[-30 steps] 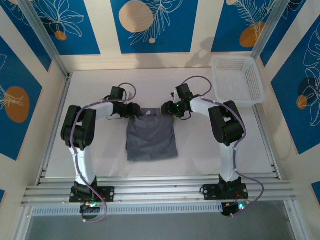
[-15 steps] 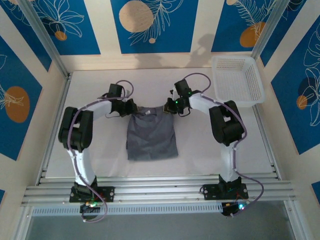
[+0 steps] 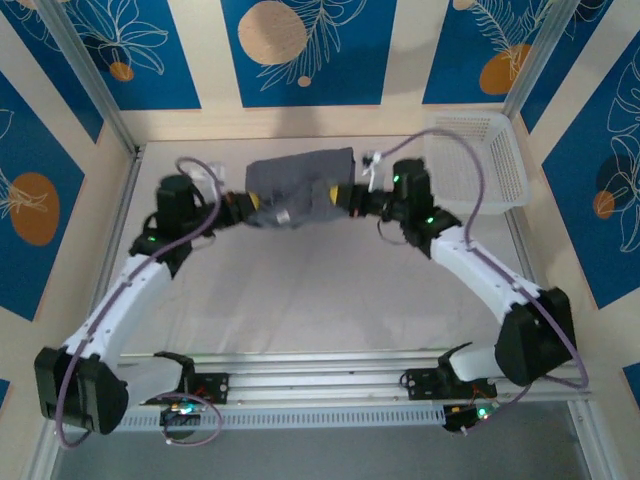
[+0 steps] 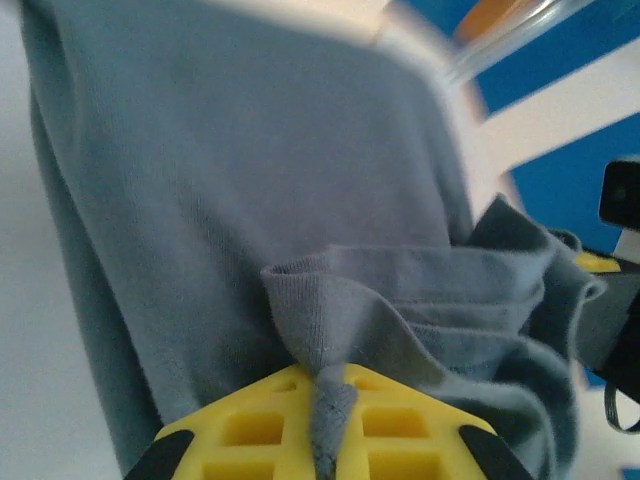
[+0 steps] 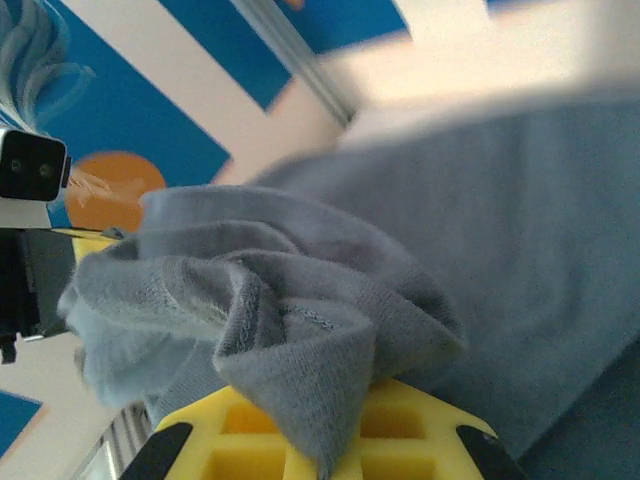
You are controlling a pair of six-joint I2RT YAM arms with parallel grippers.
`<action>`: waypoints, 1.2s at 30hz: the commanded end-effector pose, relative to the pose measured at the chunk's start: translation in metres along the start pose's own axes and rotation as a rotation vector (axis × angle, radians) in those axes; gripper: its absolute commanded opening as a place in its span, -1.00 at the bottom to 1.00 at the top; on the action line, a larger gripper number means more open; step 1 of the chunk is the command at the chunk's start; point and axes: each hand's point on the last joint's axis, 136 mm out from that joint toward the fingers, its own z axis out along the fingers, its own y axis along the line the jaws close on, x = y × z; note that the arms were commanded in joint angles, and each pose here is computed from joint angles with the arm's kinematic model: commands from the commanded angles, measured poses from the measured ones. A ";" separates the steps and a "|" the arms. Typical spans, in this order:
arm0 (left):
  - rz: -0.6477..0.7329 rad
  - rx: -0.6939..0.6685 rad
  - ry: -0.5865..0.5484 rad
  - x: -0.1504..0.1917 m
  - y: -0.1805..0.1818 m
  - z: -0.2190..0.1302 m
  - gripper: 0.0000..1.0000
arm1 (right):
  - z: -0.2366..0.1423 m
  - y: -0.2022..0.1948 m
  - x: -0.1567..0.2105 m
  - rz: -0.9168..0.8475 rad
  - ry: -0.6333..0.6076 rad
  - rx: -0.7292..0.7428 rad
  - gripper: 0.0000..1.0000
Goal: Fold the inside-out t-shirt
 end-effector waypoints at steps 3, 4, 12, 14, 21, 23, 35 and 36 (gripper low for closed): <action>-0.073 -0.081 0.197 0.094 0.038 0.011 -1.00 | 0.005 -0.043 0.108 0.201 0.165 0.031 -1.00; -0.076 -0.096 0.210 0.103 0.043 0.010 -1.00 | 0.001 -0.045 0.115 0.215 0.168 0.040 -1.00; -0.002 -0.153 0.169 0.089 0.050 0.013 -1.00 | -0.021 -0.044 0.095 0.164 0.063 0.133 -1.00; 0.023 -0.207 0.131 0.075 0.058 0.019 -1.00 | -0.019 -0.053 0.083 0.165 0.037 0.175 -1.00; 0.063 -0.383 0.129 0.052 0.110 0.075 -1.00 | 0.014 -0.103 0.079 0.197 0.081 0.287 -1.00; 0.043 -0.438 0.156 0.060 0.132 0.087 -1.00 | 0.028 -0.113 0.083 0.205 0.126 0.295 -1.00; 0.090 -0.422 0.051 0.026 0.103 0.044 0.13 | -0.007 -0.089 0.044 0.236 0.059 0.399 0.00; 0.107 -0.417 0.033 0.019 0.092 0.033 0.16 | -0.015 -0.081 0.040 0.206 0.037 0.403 0.02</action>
